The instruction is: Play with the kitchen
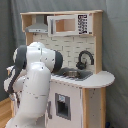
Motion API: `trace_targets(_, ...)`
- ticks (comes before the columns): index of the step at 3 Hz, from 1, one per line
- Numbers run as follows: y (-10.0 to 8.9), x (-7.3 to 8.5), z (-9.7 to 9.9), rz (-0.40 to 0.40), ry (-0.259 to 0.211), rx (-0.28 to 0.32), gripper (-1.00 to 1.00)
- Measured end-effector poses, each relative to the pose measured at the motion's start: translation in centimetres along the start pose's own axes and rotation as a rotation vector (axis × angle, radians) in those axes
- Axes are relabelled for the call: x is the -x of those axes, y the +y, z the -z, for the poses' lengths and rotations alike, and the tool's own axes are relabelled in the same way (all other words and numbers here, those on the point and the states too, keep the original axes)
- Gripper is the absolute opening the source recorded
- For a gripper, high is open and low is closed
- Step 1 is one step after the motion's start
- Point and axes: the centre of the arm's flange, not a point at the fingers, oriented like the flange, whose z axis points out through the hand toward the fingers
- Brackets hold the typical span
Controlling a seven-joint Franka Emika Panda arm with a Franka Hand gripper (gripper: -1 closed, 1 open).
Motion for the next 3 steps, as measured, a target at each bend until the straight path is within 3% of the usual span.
trace_targets(1, 0.0, 0.0, 0.0, 0.000, 0.003, 0.000, -1.00)
trace_targets(2, -0.8, -2.0, 0.7, -0.025, 0.066, 0.017, -1.00)
trace_targets(3, -2.4, -3.9, 1.2, -0.072, 0.082, 0.011, -1.00)
